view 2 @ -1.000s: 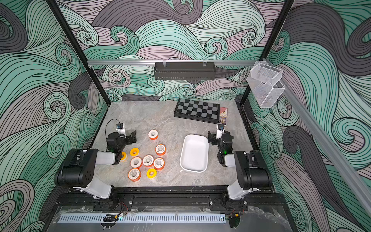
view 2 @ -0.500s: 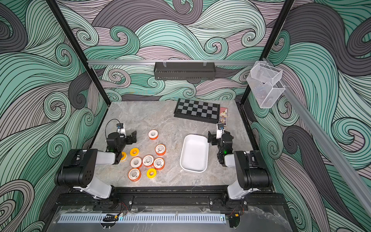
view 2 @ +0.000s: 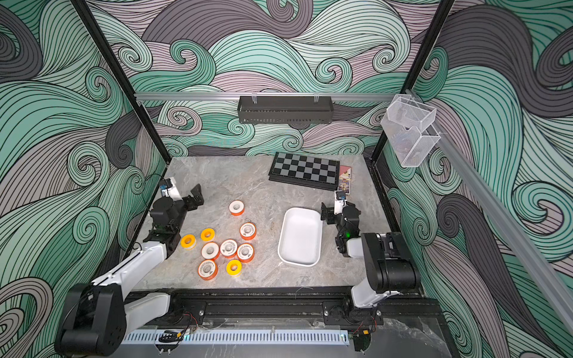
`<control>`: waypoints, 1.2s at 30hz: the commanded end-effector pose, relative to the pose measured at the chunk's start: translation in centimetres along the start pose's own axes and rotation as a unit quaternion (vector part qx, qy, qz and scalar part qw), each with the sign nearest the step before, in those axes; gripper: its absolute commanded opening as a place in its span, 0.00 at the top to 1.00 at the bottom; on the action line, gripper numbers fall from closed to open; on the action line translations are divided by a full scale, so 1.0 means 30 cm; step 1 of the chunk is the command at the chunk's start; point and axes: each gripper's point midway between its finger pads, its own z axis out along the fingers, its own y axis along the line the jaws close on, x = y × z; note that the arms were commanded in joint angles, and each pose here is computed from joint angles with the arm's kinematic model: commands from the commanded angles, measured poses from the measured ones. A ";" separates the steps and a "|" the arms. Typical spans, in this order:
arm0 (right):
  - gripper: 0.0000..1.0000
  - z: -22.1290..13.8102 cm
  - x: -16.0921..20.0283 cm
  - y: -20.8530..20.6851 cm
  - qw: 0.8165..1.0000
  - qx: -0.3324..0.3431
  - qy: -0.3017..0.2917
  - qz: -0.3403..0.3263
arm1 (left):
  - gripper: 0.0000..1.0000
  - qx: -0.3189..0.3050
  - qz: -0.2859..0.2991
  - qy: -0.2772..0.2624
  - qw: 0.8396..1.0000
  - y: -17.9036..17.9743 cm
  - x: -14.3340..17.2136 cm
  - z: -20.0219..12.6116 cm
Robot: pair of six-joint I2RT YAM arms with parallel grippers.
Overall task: Put the sealing tape into the storage box
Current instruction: Pick up the sealing tape at the center of the board.
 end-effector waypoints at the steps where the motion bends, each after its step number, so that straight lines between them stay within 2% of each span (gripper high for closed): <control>1: 0.01 -0.002 -0.033 -0.025 0.999 0.030 -0.010 0.003 | 0.01 -0.040 -0.101 0.071 0.992 0.050 0.108 -0.028; 3: 0.01 -0.035 -0.075 -0.046 0.998 0.055 -0.016 0.006 | 0.01 -0.101 -0.168 0.093 0.976 0.119 0.175 -0.054; 4: 0.01 -0.053 -0.102 -0.048 0.998 0.059 -0.017 0.006 | 0.01 -0.094 -0.169 0.095 0.977 0.116 0.182 -0.054; 6: 0.01 -0.116 -0.194 -0.057 0.996 0.074 -0.039 0.015 | 0.01 -0.020 -0.141 0.125 0.982 0.026 0.188 -0.044; 7: 0.01 -0.152 -0.225 -0.087 0.991 0.097 -0.054 0.072 | 0.01 0.017 -0.134 0.147 0.980 -0.028 0.196 -0.040; 8: 0.01 -0.199 -0.238 -0.129 0.974 0.122 -0.067 0.176 | 0.01 0.044 -0.129 0.170 0.976 -0.079 0.209 -0.033; 9: 0.01 -0.238 -0.237 -0.139 0.957 0.115 -0.064 0.257 | 0.01 0.052 -0.121 0.199 0.971 -0.121 0.228 -0.024; 10: 0.01 -0.264 -0.233 -0.121 0.948 0.087 -0.049 0.302 | 0.03 0.054 -0.103 0.233 0.966 -0.163 0.249 -0.018; 11: 0.01 -0.281 -0.241 -0.092 0.947 0.059 -0.040 0.312 | 0.03 0.051 -0.082 0.259 0.961 -0.195 0.262 -0.013; 14: 0.01 -0.336 -0.194 -0.015 0.946 0.031 0.035 0.322 | 0.06 0.025 -0.033 0.357 0.933 -0.255 0.344 -0.007; 15: 0.01 -0.351 -0.185 0.026 0.950 0.006 0.056 0.307 | 0.08 0.024 -0.031 0.397 0.917 -0.273 0.380 -0.008; 19: 0.02 -0.413 -0.127 0.136 0.959 -0.037 0.085 0.267 | 0.10 0.029 -0.016 0.502 0.864 -0.351 0.506 0.007; 20: 0.03 -0.426 -0.111 0.154 0.961 -0.043 0.088 0.259 | 0.10 0.026 -0.004 0.516 0.856 -0.366 0.523 0.009; 23: 0.03 -0.452 -0.068 0.196 0.967 -0.060 0.079 0.234 | 0.08 0.006 0.052 0.545 0.837 -0.385 0.558 0.013; 27: 0.04 -0.452 -0.050 0.249 0.967 -0.089 0.073 0.226 | 0.08 -0.028 0.105 0.587 0.802 -0.356 0.617 0.015; 31: 0.03 -0.425 -0.027 0.267 0.971 -0.077 0.083 0.210 | 0.05 -0.022 0.124 0.607 0.785 -0.365 0.678 0.025; 33: 0.03 -0.411 -0.016 0.279 0.971 -0.080 0.092 0.207 | 0.03 -0.038 0.139 0.616 0.775 -0.347 0.699 0.035; 36: 0.02 -0.406 -0.014 0.286 0.970 -0.081 0.098 0.207 | 0.02 -0.048 0.151 0.619 0.769 -0.332 0.717 0.044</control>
